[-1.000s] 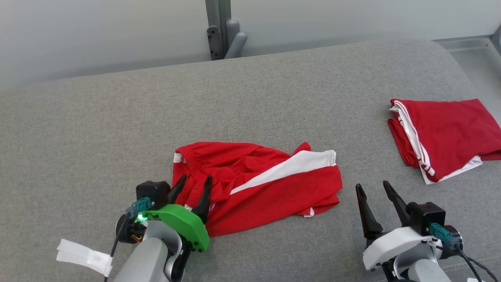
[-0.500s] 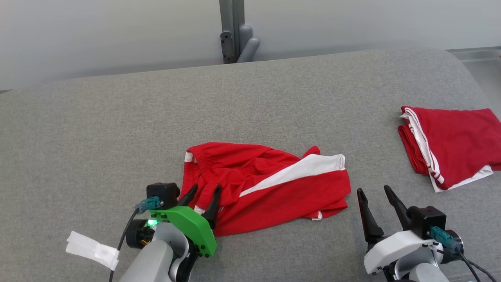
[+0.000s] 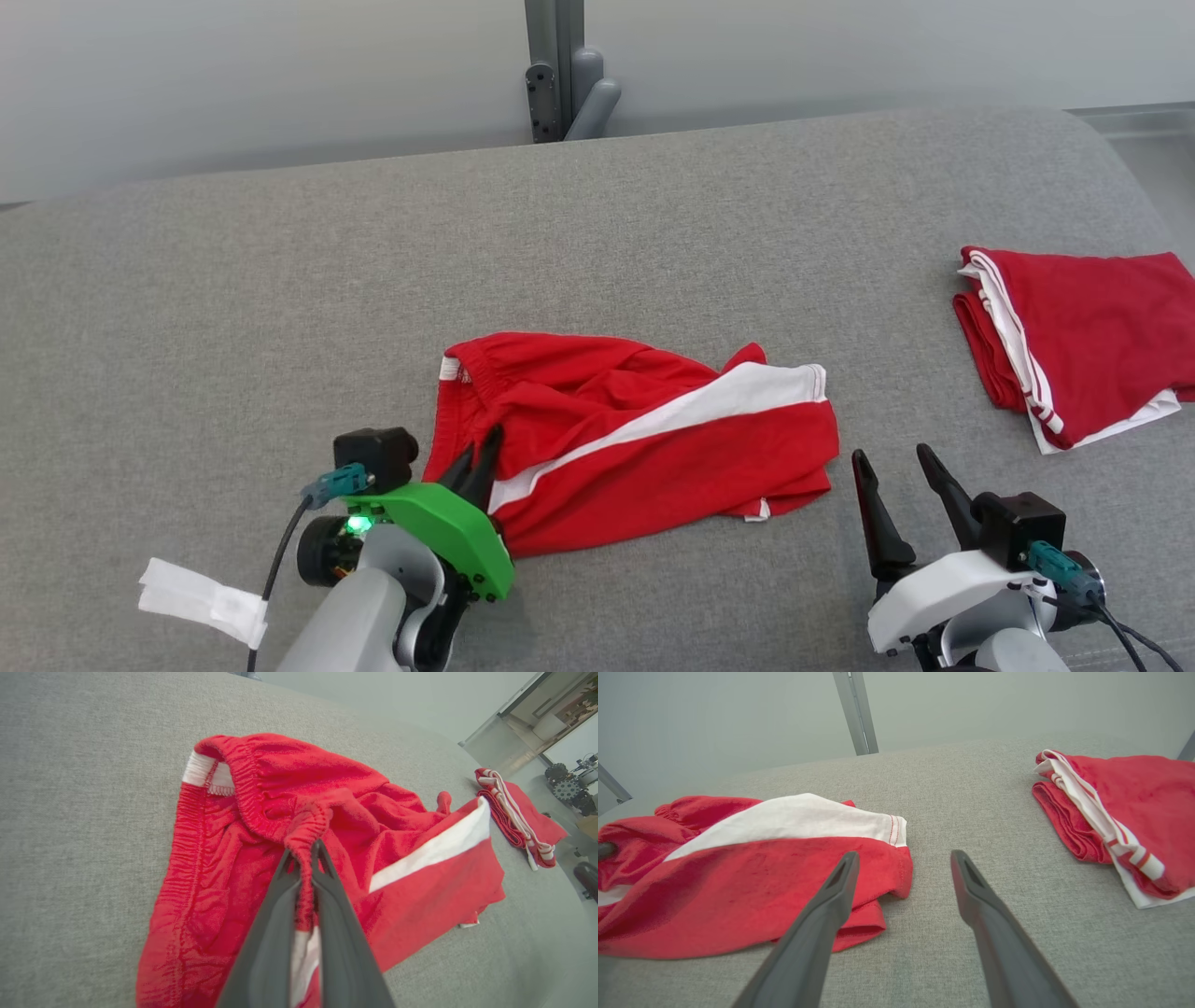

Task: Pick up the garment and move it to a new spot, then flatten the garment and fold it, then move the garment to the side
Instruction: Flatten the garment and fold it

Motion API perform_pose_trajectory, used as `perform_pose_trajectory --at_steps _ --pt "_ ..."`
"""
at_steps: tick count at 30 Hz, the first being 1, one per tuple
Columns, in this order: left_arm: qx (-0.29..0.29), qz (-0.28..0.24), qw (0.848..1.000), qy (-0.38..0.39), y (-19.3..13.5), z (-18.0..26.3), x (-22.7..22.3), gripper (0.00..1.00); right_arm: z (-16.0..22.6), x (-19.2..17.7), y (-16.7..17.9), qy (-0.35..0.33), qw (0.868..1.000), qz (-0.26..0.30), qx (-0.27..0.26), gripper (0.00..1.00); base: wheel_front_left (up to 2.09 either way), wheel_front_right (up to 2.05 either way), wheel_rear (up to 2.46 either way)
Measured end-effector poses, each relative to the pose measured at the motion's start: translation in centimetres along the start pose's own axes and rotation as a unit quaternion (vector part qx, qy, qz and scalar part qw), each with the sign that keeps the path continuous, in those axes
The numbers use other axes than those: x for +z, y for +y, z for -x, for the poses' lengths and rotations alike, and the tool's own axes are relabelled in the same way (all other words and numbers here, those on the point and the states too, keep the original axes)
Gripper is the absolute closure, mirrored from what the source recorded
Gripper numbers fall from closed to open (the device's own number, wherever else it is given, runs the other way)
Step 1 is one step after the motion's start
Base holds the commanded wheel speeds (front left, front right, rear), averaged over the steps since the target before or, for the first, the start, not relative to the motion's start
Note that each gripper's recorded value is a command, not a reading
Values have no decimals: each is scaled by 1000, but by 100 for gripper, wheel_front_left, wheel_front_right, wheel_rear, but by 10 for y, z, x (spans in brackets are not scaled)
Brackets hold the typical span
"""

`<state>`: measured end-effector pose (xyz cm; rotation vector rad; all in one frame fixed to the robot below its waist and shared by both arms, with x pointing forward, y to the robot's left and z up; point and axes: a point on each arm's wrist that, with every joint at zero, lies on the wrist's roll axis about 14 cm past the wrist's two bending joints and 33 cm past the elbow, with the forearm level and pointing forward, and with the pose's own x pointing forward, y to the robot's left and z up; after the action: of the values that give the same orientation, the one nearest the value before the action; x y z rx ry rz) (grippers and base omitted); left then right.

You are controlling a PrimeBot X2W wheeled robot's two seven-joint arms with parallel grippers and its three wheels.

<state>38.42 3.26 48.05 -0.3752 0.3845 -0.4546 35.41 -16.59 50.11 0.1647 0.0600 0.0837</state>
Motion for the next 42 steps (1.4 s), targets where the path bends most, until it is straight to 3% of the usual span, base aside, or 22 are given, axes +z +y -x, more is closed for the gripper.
perform_pose_trajectory --at_steps 4,16,17,18,19,32,42 --pt "35 -13 998 -42 19 0 14 100 -2 -2 -1 4 1000 -1 -2 0 0 0 0" --pt "149 -38 986 -66 77 6 16 99 0 0 -6 1 1000 5 -9 0 0 0 0" --pt "155 -37 985 -64 81 7 15 77 0 1 -7 0 1000 5 -9 0 0 0 0" --pt "162 -42 984 -61 85 9 14 19 0 2 -6 -1 1000 6 -9 0 0 0 0" --pt "169 -47 983 -60 90 11 15 0 1 3 -7 -3 1000 6 -9 0 0 0 0" --pt "195 -121 961 -154 92 48 61 0 3 39 -2 -59 998 17 -2 0 0 0 0" --pt "200 -141 953 -178 77 85 49 0 6 65 7 -100 995 19 10 0 0 0 0"
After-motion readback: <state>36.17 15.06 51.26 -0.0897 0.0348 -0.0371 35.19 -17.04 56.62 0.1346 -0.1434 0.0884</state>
